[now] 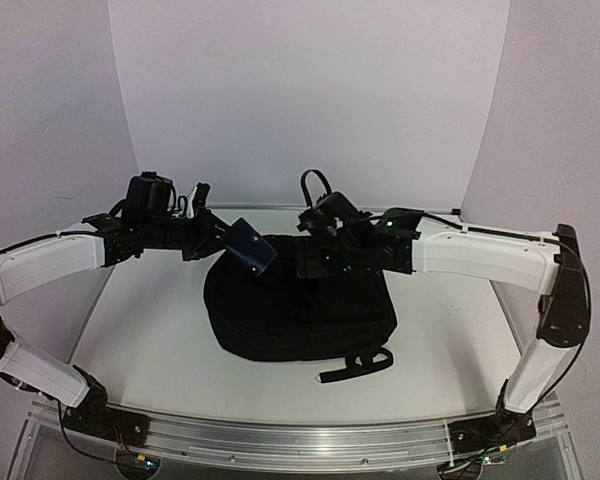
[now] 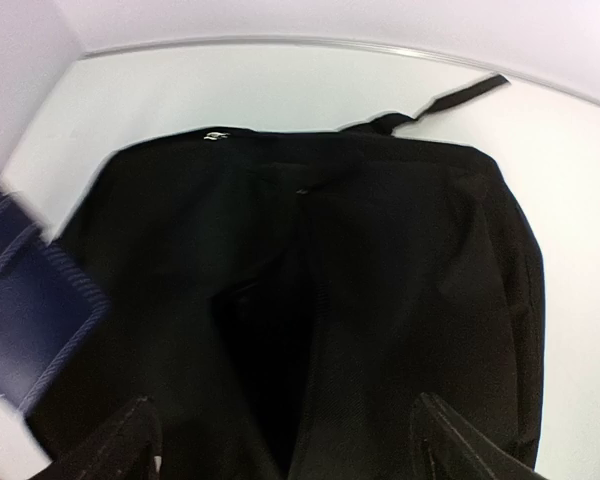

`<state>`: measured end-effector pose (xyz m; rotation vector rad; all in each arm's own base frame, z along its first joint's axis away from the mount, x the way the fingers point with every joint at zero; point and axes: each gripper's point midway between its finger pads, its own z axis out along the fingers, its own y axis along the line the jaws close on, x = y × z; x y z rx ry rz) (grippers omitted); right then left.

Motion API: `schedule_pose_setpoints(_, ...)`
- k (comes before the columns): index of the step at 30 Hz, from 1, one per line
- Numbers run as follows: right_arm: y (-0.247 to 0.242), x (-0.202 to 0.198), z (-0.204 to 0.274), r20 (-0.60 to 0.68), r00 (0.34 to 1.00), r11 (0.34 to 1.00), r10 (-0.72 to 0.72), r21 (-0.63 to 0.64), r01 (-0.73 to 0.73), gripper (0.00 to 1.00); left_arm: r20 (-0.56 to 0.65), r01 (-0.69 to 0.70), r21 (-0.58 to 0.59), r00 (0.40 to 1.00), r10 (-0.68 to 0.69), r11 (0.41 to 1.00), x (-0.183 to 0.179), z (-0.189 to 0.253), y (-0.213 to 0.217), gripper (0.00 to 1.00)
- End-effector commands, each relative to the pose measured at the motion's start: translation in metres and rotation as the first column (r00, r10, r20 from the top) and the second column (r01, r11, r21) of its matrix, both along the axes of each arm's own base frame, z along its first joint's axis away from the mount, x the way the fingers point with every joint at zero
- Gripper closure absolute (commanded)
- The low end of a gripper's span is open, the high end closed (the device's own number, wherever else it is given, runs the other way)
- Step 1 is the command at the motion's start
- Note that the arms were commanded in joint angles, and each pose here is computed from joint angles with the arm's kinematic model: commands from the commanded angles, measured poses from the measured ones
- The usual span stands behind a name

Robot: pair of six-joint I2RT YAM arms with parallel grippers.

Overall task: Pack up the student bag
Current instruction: Place the personal item in the student bag.

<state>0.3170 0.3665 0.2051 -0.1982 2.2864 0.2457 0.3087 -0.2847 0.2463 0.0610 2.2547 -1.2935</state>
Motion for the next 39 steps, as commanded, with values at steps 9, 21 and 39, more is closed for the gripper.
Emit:
schedule_pose_setpoints(9,-0.012,0.041,-0.033,-0.007,0.993,0.982,-0.117,-0.147,0.115,0.46,-0.001,0.022,-0.048,1.000,-0.022,0.999,-0.001,0.003,-0.004,1.00)
schedule_pose_setpoints(21,-0.017,0.044,-0.019,-0.029,0.990,0.989,-0.137,-0.058,0.135,1.00,0.035,0.144,-0.183,0.990,-0.140,0.972,0.010,0.011,-0.057,1.00)
schedule_pose_setpoints(39,-0.007,0.043,0.009,-0.024,0.989,0.983,-0.143,0.113,0.144,1.00,0.033,-0.005,-0.109,0.999,0.008,0.994,0.029,-0.058,-0.114,1.00)
